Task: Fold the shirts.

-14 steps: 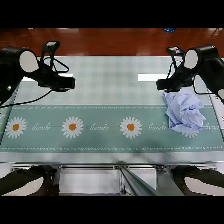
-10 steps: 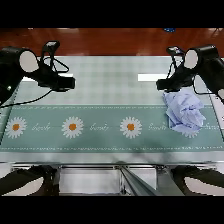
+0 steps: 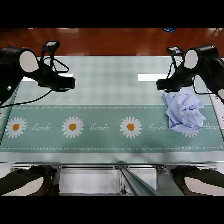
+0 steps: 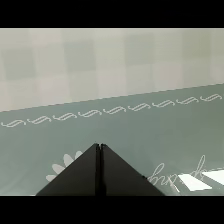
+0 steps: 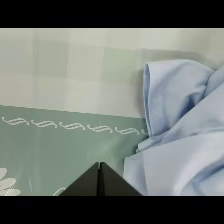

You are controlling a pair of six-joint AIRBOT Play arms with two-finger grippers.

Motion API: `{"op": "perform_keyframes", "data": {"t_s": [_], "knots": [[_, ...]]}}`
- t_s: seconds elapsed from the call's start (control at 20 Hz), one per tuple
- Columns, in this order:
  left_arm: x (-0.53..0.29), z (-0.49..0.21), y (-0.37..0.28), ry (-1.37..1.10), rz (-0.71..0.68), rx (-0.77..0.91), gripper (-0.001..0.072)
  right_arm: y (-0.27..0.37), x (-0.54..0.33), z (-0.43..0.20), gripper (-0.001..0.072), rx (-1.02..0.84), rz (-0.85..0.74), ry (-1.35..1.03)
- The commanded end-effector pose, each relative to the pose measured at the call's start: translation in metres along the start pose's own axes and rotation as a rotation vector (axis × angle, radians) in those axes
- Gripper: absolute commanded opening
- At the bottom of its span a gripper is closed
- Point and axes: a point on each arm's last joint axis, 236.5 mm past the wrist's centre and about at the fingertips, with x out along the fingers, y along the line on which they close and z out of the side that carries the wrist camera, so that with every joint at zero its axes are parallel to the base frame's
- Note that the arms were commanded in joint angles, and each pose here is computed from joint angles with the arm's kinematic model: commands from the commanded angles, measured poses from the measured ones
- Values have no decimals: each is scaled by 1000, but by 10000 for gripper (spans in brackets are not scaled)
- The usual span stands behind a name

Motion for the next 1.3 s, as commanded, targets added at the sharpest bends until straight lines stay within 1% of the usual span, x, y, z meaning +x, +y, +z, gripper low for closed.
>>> {"op": "perform_keyframes", "data": {"t_s": [0.0, 0.05, 0.15, 0.2, 0.25, 0.3, 0.35, 0.45, 0.5, 0.6, 0.65, 0.75, 0.85, 0.95, 1.0, 1.1, 1.25], "knots": [[0, 0, 0, 0, 0, -1, 20, 0, 0, 0, 28, 0, 1, -1], [0, 0, 0, -1, 0, -1, 21, 1, 0, 6, 28, -1, 3, -23], [0, 15, -2, -64, -10, -1, 21, -3, -3, 36, 28, -13, -16, -151], [-1, 24, -3, -101, -14, 0, 22, -8, -5, 50, 40, -22, -35, -212], [0, 34, 0, -140, 1, 9, 79, -15, -10, 65, 181, -32, -68, -278], [2, 45, 9, -181, 38, 29, 295, -25, -14, 73, 423, -46, -113, -312], [4, 49, 20, -189, 88, 52, 502, -42, -21, 76, 413, -62, -192, -318], [3, 44, 56, -156, 211, 72, 507, -90, -45, 64, 413, -56, -380, -283], [2, 35, 72, -116, 238, 43, 507, -112, -58, 54, 413, -31, -441, -264], [2, 14, 102, -34, 259, -41, 507, -154, -77, 28, 413, 90, -469, -244], [4, 5, 108, -16, 238, -87, 507, -172, -79, 10, 413, 171, -457, -243], [14, -19, 101, 0, 139, -174, 507, -192, -63, -29, 412, 306, -389, -232], [29, -44, 76, -7, 28, -191, 507, -184, -27, -65, 413, 412, -262, -208], [45, -73, 45, -10, -75, -188, 507, -163, 16, -94, 412, 487, -140, -145], [51, -86, 37, -1, -94, -186, 507, -152, 36, -104, 413, 510, -98, -115], [62, -109, 28, 44, -99, -161, 507, -141, 62, -112, 412, 522, -62, -72], [66, -115, 22, 58, -103, -144, 507, -133, 96, -118, 413, 538, -32, 11]]}}
